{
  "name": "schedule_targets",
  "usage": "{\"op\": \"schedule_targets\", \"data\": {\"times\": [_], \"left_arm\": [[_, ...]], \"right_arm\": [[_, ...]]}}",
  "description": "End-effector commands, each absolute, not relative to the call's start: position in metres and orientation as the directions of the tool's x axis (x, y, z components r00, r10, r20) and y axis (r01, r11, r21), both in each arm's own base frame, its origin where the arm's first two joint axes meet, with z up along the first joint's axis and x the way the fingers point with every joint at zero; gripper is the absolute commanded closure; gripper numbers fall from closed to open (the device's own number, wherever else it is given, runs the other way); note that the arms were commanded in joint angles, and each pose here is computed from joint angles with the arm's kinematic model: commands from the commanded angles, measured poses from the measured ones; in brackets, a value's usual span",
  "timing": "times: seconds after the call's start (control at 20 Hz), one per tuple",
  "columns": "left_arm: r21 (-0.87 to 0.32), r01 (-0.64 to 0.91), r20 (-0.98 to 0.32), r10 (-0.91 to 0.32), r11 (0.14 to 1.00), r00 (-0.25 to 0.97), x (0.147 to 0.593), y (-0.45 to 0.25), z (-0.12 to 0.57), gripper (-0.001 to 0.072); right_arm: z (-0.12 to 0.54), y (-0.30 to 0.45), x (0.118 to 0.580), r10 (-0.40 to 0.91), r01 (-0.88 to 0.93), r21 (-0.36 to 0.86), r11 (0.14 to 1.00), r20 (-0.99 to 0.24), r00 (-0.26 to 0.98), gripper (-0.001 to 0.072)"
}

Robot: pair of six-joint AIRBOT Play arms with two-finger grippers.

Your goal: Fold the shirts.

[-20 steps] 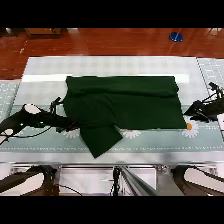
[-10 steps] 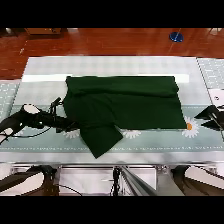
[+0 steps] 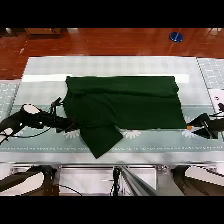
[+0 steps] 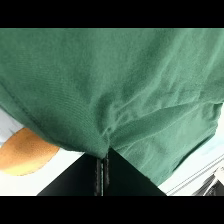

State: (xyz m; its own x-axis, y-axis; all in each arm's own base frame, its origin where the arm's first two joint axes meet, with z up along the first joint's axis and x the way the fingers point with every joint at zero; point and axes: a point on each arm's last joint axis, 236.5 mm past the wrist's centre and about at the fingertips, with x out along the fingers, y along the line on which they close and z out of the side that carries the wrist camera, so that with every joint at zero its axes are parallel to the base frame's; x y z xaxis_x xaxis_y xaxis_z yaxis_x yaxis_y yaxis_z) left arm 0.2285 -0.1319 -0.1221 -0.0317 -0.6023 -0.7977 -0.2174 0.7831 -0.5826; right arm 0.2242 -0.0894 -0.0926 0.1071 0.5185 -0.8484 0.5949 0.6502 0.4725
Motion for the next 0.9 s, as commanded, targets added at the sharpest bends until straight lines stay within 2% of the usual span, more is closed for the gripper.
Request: {"op": "schedule_targets", "data": {"times": [0.0,0.2,0.25,0.3,0.5,0.55,0.65,0.7,0.85], "left_arm": [[-0.577,-0.208,-0.802,-0.596,0.790,-0.036,0.228,-0.130,-0.123,0.0687],[-0.577,-0.209,-0.802,-0.596,0.789,-0.036,0.228,-0.130,-0.123,0.0687],[-0.577,-0.209,-0.802,-0.596,0.789,-0.036,0.228,-0.130,-0.123,0.0687],[-0.577,-0.209,-0.802,-0.596,0.789,-0.036,0.228,-0.130,-0.123,0.0687],[-0.578,-0.209,-0.801,-0.597,0.788,-0.037,0.228,-0.130,-0.123,0.0687],[-0.578,-0.209,-0.801,-0.597,0.788,-0.037,0.228,-0.130,-0.123,0.0687],[-0.578,-0.209,-0.801,-0.597,0.788,-0.037,0.228,-0.130,-0.123,0.0687],[-0.579,-0.209,-0.800,-0.598,0.788,-0.038,0.227,-0.131,-0.122,0.0687],[-0.618,-0.132,-0.777,-0.628,0.775,-0.052,0.232,-0.137,-0.103,0.0687]], "right_arm": [[-0.107,-0.079,0.221,0.529,0.616,0.485,0.621,-0.839,0.126,0.0190],[-0.120,-0.075,0.227,0.505,0.629,0.484,0.608,-0.848,0.163,0.0195],[-0.121,-0.076,0.232,0.492,0.625,0.482,0.614,-0.853,0.173,0.0263],[-0.122,-0.076,0.237,0.483,0.621,0.483,0.618,-0.856,0.185,0.0281],[-0.125,-0.079,0.251,0.442,0.628,0.472,0.618,-0.870,0.219,0.0292],[-0.125,-0.081,0.252,0.437,0.629,0.472,0.617,-0.871,0.224,0.0362],[-0.124,-0.079,0.253,0.442,0.629,0.478,0.613,-0.867,0.227,0.0566],[-0.122,-0.076,0.254,0.458,0.623,0.492,0.608,-0.858,0.232,0.0643],[-0.101,-0.055,0.260,0.539,0.538,0.586,0.606,-0.800,0.264,0.0685]]}}
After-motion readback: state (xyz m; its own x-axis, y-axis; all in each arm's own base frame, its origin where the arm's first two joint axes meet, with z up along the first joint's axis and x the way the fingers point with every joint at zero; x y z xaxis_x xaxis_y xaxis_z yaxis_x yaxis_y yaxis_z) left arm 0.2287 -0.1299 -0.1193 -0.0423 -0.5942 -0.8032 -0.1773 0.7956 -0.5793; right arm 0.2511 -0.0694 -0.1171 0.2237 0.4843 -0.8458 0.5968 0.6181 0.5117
